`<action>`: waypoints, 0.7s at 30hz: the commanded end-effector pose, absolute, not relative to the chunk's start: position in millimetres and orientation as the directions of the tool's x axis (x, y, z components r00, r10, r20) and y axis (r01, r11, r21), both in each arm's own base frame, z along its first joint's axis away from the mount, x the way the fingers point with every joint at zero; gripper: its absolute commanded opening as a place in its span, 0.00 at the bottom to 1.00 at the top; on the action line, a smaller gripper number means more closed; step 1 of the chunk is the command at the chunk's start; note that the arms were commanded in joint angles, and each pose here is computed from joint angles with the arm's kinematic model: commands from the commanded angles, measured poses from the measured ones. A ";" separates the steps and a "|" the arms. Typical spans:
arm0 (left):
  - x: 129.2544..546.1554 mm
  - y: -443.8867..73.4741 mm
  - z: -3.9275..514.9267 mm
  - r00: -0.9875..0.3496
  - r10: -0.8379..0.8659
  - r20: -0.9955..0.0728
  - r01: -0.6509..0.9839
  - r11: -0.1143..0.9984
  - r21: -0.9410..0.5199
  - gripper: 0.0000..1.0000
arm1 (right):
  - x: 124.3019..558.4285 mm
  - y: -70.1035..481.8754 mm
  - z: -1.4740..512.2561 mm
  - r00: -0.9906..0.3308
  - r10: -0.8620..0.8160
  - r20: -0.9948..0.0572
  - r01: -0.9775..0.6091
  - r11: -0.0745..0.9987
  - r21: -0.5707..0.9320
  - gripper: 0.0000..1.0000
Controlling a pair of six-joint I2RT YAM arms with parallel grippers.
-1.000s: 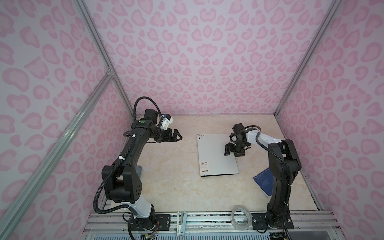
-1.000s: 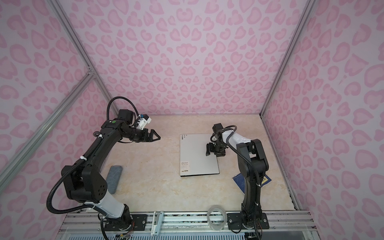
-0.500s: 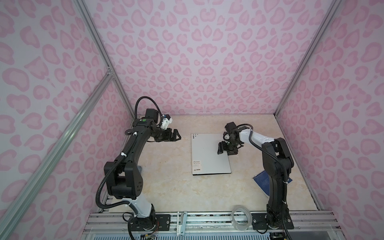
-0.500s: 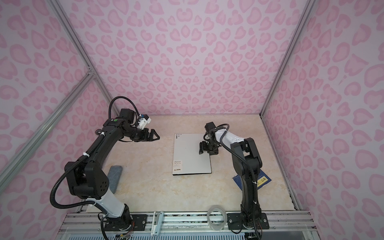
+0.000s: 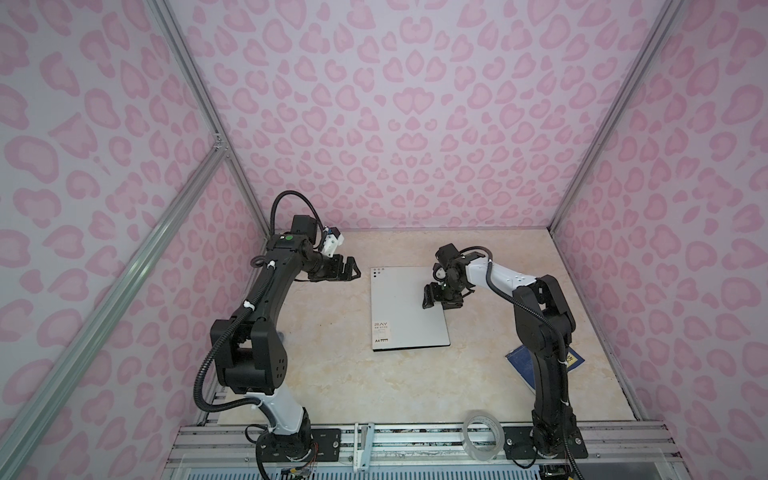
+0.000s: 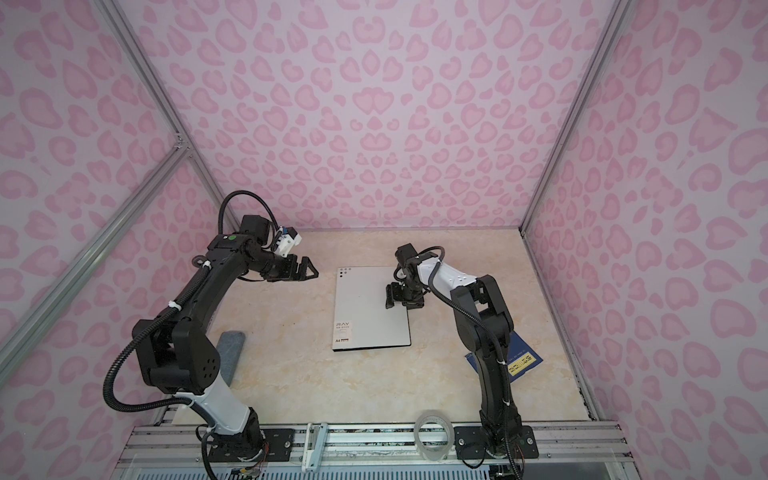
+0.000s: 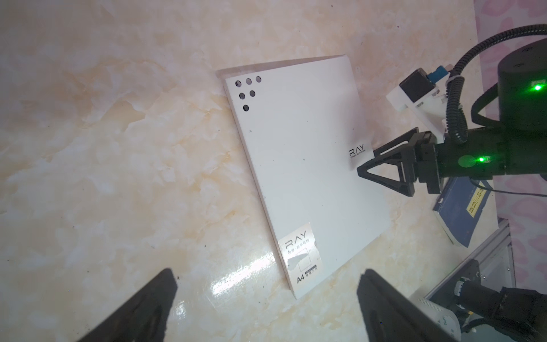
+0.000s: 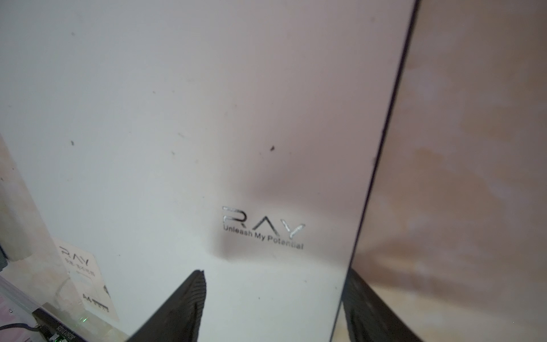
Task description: Put the files into the folder
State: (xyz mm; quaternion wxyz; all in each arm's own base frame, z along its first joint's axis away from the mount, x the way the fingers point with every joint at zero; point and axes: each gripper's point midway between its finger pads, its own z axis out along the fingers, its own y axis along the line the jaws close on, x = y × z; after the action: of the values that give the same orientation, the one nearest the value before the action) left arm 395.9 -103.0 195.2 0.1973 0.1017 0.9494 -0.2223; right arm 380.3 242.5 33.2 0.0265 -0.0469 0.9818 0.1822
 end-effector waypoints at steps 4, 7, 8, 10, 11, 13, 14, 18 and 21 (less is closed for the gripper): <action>397.9 -93.8 196.2 -0.899 0.120 -0.420 0.277 0.901 -0.335 0.99 | 382.7 243.4 35.5 -0.994 -0.064 -0.093 -0.095 0.923 0.373 0.75; 398.8 -92.1 198.1 -0.896 0.117 -0.428 0.275 0.904 -0.328 0.99 | 392.9 234.7 39.5 -0.990 -0.063 -0.129 -0.104 0.934 0.343 0.76; 399.4 -91.3 198.7 -0.894 0.117 -0.433 0.275 0.906 -0.322 0.98 | 398.8 229.9 42.7 -0.986 -0.062 -0.152 -0.109 0.940 0.324 0.77; 402.1 -86.3 200.0 -0.890 0.108 -0.443 0.259 0.919 -0.296 0.98 | 410.9 220.4 51.5 -0.977 -0.064 -0.206 -0.124 0.948 0.294 0.77; 404.2 -82.2 200.9 -0.885 0.103 -0.453 0.248 0.929 -0.274 0.98 | 417.8 213.2 56.9 -0.971 -0.052 -0.234 -0.119 0.953 0.279 0.78; 409.0 -70.9 202.1 -0.875 0.083 -0.478 0.213 0.951 -0.224 0.98 | 430.1 200.4 70.5 -0.954 -0.021 -0.299 -0.107 0.956 0.272 0.79; 411.3 -65.5 204.7 -0.864 0.068 -0.499 0.196 0.959 -0.207 0.98 | 437.5 191.9 79.7 -0.938 0.005 -0.346 -0.096 0.957 0.275 0.83; 414.6 -37.8 205.9 -0.822 -0.040 -0.567 0.059 0.986 -0.156 0.98 | 455.4 153.3 110.1 -0.864 0.120 -0.490 -0.043 0.950 0.308 0.98; 413.6 -16.3 198.8 -0.775 -0.113 -0.622 -0.046 0.991 -0.122 0.98 | 464.9 126.3 135.4 -0.769 0.214 -0.602 -0.017 0.935 0.353 0.98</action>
State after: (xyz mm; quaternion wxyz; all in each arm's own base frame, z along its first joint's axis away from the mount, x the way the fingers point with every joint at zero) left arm 397.0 -40.5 193.2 0.2744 0.0146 0.9568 -0.0953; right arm 439.8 140.0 108.7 0.2428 0.0328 0.9562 0.1599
